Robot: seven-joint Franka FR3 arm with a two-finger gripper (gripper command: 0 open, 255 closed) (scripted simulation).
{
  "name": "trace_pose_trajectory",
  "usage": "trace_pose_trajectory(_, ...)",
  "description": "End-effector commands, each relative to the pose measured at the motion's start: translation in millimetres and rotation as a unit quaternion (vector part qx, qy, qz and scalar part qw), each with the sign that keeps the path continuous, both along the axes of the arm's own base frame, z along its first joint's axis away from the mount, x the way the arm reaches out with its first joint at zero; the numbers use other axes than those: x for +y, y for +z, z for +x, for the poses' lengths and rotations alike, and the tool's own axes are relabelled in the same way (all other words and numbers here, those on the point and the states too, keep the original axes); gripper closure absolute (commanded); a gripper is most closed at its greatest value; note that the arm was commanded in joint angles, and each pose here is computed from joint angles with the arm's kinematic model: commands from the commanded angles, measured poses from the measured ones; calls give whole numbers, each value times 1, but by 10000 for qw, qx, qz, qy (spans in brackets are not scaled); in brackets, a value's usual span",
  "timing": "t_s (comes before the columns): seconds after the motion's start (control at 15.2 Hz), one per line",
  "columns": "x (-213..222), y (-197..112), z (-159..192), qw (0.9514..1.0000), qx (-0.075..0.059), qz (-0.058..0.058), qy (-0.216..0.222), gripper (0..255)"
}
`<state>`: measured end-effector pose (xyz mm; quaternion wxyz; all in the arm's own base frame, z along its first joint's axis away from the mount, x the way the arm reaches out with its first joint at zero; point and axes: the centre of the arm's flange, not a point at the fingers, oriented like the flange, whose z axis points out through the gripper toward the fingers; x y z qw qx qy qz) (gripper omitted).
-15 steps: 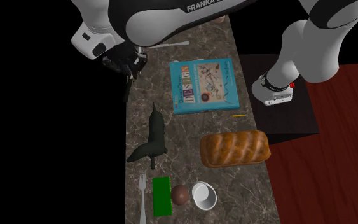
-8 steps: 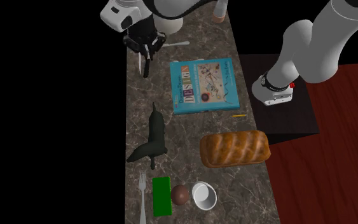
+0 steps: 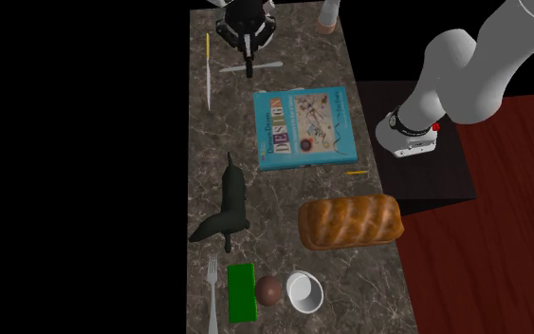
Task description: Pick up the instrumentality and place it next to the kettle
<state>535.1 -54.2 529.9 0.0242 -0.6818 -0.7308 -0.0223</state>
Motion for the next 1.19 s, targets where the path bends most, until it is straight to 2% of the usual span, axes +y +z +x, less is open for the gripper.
trace_pose_trajectory(0.0,-21,1,-16,10000,1,3,6,255)
trace_pose_trajectory(1.12,-205,1,-144,10000,1,3,6,255)
